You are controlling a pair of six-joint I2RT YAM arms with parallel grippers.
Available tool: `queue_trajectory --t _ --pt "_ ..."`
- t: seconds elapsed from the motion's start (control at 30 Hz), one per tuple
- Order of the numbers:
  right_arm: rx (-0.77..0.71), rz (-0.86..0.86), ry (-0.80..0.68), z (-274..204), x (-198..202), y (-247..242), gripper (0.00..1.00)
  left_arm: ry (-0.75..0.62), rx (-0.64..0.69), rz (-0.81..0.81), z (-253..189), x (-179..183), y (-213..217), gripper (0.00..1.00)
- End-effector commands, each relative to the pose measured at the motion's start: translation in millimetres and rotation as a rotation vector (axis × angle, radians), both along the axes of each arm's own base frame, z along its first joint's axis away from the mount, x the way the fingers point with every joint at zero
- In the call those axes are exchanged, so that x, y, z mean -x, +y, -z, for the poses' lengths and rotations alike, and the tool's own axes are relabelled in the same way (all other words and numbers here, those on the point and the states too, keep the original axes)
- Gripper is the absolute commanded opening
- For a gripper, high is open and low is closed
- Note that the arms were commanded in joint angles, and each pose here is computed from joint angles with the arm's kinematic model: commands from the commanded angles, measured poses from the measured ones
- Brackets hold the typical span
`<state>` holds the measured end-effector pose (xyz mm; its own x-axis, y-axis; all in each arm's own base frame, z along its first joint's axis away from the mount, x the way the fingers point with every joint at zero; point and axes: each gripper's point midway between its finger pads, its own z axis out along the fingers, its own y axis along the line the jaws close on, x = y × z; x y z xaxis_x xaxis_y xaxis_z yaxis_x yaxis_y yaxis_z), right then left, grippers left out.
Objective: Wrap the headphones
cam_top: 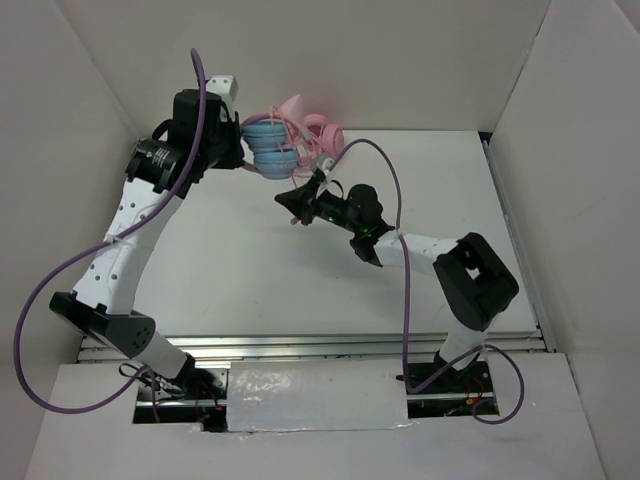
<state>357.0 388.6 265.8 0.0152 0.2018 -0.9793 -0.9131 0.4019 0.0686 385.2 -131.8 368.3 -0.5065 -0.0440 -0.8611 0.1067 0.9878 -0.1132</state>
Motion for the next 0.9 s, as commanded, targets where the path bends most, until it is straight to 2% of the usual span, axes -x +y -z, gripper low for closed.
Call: queue_trajectory --t 0.0,0.23,0.4,0.6,0.73,0.87 --pt "-0.069 0.064 -0.05 -29 6 -25 0.0 -0.203 0.068 -0.016 -67 1 9 0.0" --pt "-0.086 0.107 -0.072 -20 42 -65 0.0 -0.178 0.044 -0.105 -55 -24 25 0.0" --pt "-0.143 0.109 -0.108 -37 70 -86 0.0 -0.148 0.054 -0.144 -39 -37 38 0.0" --pt "-0.128 0.142 -0.103 -37 79 -95 0.0 -0.135 0.06 -0.166 -30 -44 44 0.0" --pt "-0.092 0.118 -0.083 -24 73 -83 0.0 -0.143 0.165 -0.025 -37 -40 21 0.0" --pt "-0.024 0.019 -0.06 4 69 -56 0.0 -0.173 0.237 0.123 -54 -29 -3 0.0"
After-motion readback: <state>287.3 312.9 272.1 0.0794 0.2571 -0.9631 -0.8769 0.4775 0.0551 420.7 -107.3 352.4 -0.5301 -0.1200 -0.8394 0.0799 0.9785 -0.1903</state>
